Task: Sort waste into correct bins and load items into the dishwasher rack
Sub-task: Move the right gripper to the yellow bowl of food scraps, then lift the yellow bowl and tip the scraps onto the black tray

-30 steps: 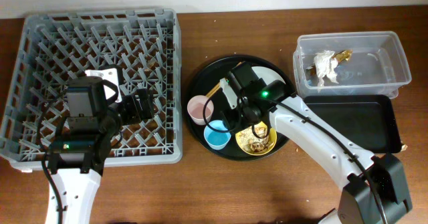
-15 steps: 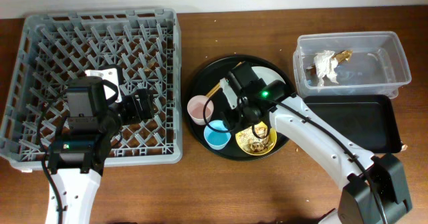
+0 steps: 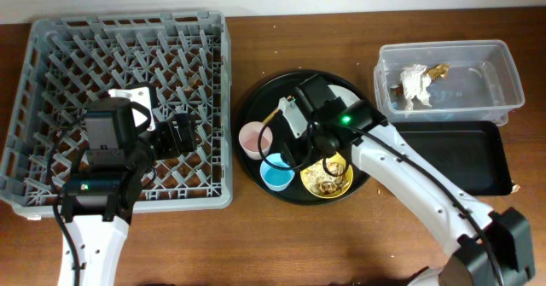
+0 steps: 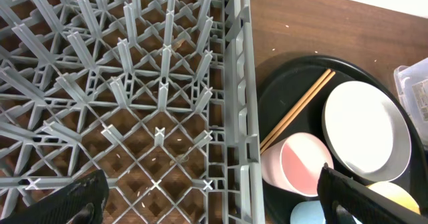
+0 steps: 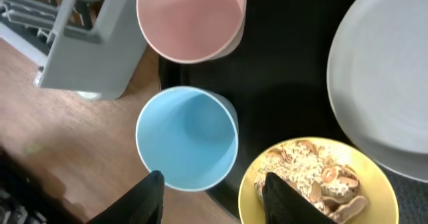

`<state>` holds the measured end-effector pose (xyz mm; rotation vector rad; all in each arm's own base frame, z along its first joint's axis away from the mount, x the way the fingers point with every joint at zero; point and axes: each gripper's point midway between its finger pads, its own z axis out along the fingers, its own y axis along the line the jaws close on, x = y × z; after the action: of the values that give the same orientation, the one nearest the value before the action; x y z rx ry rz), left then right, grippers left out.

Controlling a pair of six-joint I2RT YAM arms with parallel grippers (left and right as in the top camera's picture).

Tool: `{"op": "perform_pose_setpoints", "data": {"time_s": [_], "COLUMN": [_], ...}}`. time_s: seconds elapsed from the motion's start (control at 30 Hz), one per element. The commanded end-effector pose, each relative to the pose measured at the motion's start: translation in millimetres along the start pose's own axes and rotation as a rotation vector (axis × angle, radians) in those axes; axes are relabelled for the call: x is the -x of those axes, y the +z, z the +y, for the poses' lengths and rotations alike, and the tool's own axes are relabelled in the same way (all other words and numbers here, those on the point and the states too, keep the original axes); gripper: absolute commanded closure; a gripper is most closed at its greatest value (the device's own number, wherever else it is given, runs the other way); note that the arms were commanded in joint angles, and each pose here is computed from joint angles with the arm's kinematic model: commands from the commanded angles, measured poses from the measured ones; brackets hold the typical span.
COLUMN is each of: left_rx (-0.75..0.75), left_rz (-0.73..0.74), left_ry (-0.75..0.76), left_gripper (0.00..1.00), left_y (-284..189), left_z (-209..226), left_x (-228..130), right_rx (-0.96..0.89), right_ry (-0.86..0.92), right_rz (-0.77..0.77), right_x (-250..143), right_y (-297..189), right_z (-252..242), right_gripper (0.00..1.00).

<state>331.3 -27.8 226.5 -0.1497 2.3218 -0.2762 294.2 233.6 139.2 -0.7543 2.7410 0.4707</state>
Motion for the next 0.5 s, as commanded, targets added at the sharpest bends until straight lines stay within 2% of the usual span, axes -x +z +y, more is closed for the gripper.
{"op": "perform_pose_setpoints", "data": {"time_s": [0.0,0.07,0.13,0.2,0.23,0.27,0.3,0.4,0.47], "left_rx": [-0.016,-0.029,-0.101,-0.120,-0.129,-0.181,-0.185,-0.180,-0.179], "left_rz": [-0.022,-0.018,0.007,0.015,0.000,-0.007,-0.004,-0.002,0.010], "left_ry": [0.021,0.012,0.009,0.009,0.012,0.016,0.016,0.015,0.013], "left_gripper": [0.01,0.01,0.01,0.01,0.01,0.01,0.01,0.01,0.01], "left_y": [-5,-5,-6,-6,-6,-8,-8,-8,-8], "left_z": [-4,-6,-18,-21,-23,-32,-33,-32,-32], "left_x": [8,7,2,0,4,6,5,5,2], "right_rx": [0.005,0.002,-0.041,-0.076,-0.032,0.056,0.069,-0.100,-0.102], "right_ry": [0.004,0.017,-0.003,0.190,0.260,0.227,0.161,0.291,0.290], "right_rz": [0.001,0.059,0.053,0.006,-0.012,-0.013,0.017,0.096,0.143], "right_x": [0,-14,-12,1,7,9,1,-26,-46], "right_y": [3,18,17,6,0,-3,-3,6,30], "right_z": [1,-3,-11,-32,-36,-31,-30,-55,-59], "right_gripper": [0.51,0.53,0.56,0.58,0.58,0.57,0.54,0.54,0.55]}}
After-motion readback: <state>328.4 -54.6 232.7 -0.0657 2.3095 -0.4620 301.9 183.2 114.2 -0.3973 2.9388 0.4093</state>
